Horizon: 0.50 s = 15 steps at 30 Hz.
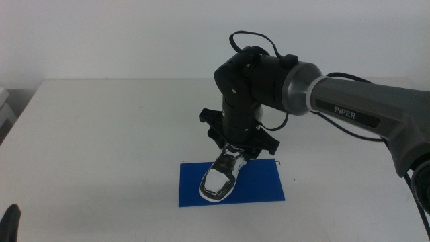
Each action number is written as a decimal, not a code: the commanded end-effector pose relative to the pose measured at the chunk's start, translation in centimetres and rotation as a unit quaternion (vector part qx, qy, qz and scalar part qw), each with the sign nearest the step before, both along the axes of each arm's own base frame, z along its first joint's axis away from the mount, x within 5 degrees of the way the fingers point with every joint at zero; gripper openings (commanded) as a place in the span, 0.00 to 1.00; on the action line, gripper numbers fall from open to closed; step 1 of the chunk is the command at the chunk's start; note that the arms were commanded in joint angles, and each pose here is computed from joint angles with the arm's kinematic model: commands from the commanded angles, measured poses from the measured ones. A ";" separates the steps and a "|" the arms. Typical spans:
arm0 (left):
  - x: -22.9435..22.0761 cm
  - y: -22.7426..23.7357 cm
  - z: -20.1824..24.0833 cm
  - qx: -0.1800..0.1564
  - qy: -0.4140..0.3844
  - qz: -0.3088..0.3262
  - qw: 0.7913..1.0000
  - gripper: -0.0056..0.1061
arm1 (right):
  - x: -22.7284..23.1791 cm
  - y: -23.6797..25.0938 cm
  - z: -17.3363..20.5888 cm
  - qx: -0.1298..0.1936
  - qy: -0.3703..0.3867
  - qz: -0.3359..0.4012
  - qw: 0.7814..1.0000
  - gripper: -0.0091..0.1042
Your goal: Use one arm to grab the shoe from the table and place it on the mat.
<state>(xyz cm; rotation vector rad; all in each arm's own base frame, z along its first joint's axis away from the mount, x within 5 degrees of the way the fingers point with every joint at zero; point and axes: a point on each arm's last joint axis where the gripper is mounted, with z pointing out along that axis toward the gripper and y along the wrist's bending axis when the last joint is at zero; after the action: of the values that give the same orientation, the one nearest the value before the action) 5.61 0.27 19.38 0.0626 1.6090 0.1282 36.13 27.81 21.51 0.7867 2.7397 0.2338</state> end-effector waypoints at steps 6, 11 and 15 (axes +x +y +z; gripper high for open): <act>0.0 -0.1 0.6 -0.006 -0.038 -0.005 0.999 0.89 | 0.0 -0.7 3.9 0.031 -0.047 -0.067 0.996 0.05; 0.0 -0.1 0.6 -0.006 -0.038 -0.005 0.999 0.89 | -0.5 -1.1 3.7 0.055 -0.011 -0.218 0.974 0.05; 0.0 -0.1 0.6 -0.006 -0.038 -0.005 0.999 0.89 | -0.7 -1.4 3.6 0.072 0.006 -0.313 0.947 0.05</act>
<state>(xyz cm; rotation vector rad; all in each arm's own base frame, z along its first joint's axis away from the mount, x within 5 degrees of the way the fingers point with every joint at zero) 5.61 0.27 19.38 0.0626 1.6090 0.1282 35.67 27.00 21.33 1.5586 2.4560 0.1870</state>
